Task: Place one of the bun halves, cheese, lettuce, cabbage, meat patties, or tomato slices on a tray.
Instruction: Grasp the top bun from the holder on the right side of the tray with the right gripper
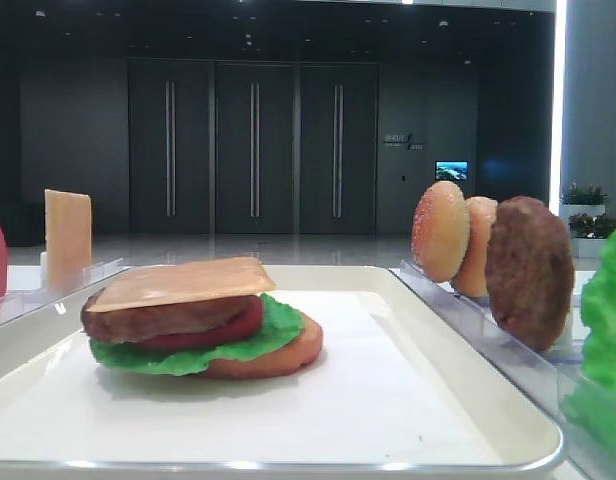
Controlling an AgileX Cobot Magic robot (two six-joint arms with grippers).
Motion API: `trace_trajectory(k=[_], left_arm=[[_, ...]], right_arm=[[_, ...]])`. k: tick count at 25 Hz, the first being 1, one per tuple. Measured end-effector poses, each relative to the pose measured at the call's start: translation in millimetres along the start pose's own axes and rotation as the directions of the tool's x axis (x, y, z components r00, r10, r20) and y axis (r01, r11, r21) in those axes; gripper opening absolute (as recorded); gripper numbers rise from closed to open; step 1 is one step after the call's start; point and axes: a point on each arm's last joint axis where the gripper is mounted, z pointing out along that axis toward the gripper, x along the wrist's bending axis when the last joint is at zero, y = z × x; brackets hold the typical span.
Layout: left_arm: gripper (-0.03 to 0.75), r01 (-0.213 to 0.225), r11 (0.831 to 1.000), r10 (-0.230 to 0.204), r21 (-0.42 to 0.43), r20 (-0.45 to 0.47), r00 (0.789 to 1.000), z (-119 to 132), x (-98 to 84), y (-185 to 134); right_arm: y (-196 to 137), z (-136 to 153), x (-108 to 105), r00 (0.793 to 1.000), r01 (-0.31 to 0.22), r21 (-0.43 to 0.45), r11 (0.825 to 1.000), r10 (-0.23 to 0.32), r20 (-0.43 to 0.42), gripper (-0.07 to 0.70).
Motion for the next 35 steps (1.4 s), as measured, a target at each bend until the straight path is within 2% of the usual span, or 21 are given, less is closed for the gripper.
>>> trace_trajectory(k=[5, 9, 13, 17, 20, 26, 35], left_arm=[[0.389, 0.0, 1.0, 0.0, 0.0, 0.0, 1.0, 0.0, 0.0, 0.0], [0.389, 0.0, 1.0, 0.0, 0.0, 0.0, 1.0, 0.0, 0.0, 0.0], [0.389, 0.0, 1.0, 0.0, 0.0, 0.0, 1.0, 0.0, 0.0, 0.0], [0.389, 0.0, 1.0, 0.0, 0.0, 0.0, 1.0, 0.0, 0.0, 0.0], [0.389, 0.0, 1.0, 0.0, 0.0, 0.0, 1.0, 0.0, 0.0, 0.0], [0.389, 0.0, 1.0, 0.0, 0.0, 0.0, 1.0, 0.0, 0.0, 0.0], [0.389, 0.0, 1.0, 0.0, 0.0, 0.0, 1.0, 0.0, 0.0, 0.0]], right_arm=[[49.8, 22.1, 1.6, 1.0, 0.015, 0.006, 1.0, -0.015, -0.003, 0.349], [74.6, 34.4, 23.9, 0.998, 0.059, 0.022, 0.998, -0.058, -0.03, 0.349], [86.8, 36.2, 77.4, 0.986, 0.146, 0.0, 0.989, -0.145, -0.083, 0.349], [86.0, 36.2, 139.2, 0.961, 0.234, -0.055, 0.971, -0.239, -0.139, 0.35], [84.0, 42.7, 165.5, 0.953, 0.263, -0.057, 0.963, -0.269, -0.142, 0.35], [84.6, 66.3, 169.6, 0.958, 0.259, -0.015, 0.966, -0.258, -0.123, 0.353], [89.8, 84.9, 173.8, 0.957, 0.258, -0.051, 0.965, -0.263, -0.126, 0.403]])
